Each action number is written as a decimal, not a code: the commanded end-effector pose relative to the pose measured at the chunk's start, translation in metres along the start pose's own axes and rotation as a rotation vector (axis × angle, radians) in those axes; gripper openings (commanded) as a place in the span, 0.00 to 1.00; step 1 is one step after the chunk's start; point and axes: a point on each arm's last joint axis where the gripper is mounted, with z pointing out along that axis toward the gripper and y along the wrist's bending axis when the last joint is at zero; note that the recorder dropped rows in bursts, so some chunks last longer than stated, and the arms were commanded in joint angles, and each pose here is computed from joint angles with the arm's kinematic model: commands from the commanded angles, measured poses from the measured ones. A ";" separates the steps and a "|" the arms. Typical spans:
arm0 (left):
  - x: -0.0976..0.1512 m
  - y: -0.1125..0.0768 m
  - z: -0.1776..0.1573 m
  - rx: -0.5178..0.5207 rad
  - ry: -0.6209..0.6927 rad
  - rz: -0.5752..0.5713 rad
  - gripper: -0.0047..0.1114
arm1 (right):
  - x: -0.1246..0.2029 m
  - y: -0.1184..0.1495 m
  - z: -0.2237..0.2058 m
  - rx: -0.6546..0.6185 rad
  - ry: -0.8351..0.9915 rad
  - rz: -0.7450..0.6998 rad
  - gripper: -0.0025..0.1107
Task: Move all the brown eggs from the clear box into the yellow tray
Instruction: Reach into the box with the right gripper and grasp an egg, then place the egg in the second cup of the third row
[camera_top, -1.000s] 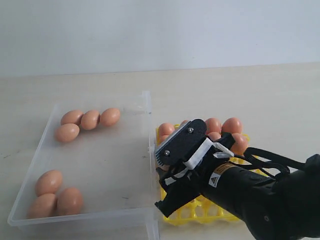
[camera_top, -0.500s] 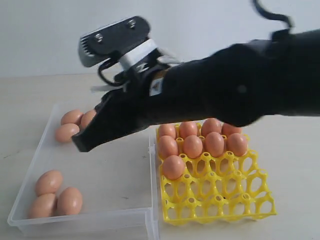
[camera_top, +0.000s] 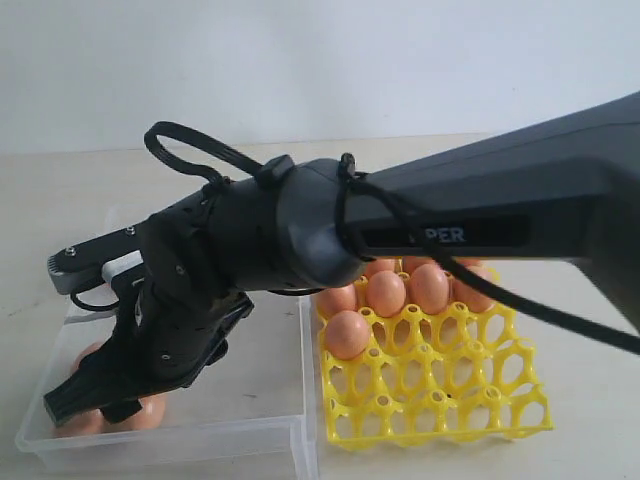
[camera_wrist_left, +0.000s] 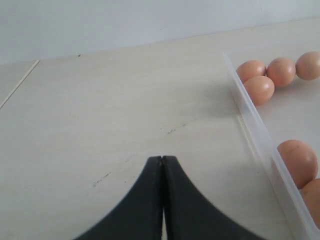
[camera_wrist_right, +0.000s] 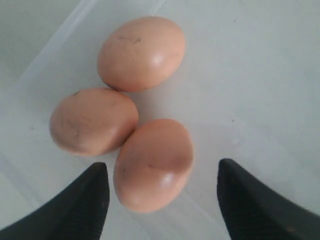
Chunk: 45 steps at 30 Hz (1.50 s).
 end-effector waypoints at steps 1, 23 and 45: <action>-0.002 0.000 -0.001 0.005 -0.019 -0.005 0.04 | -0.004 0.001 0.013 -0.002 -0.001 0.006 0.55; -0.002 0.000 -0.001 0.005 -0.019 -0.005 0.04 | 0.027 -0.060 -0.048 0.056 -0.548 -0.084 0.02; -0.002 0.000 -0.001 0.005 -0.019 -0.005 0.04 | 0.134 -0.151 -0.068 0.386 -0.578 0.006 0.04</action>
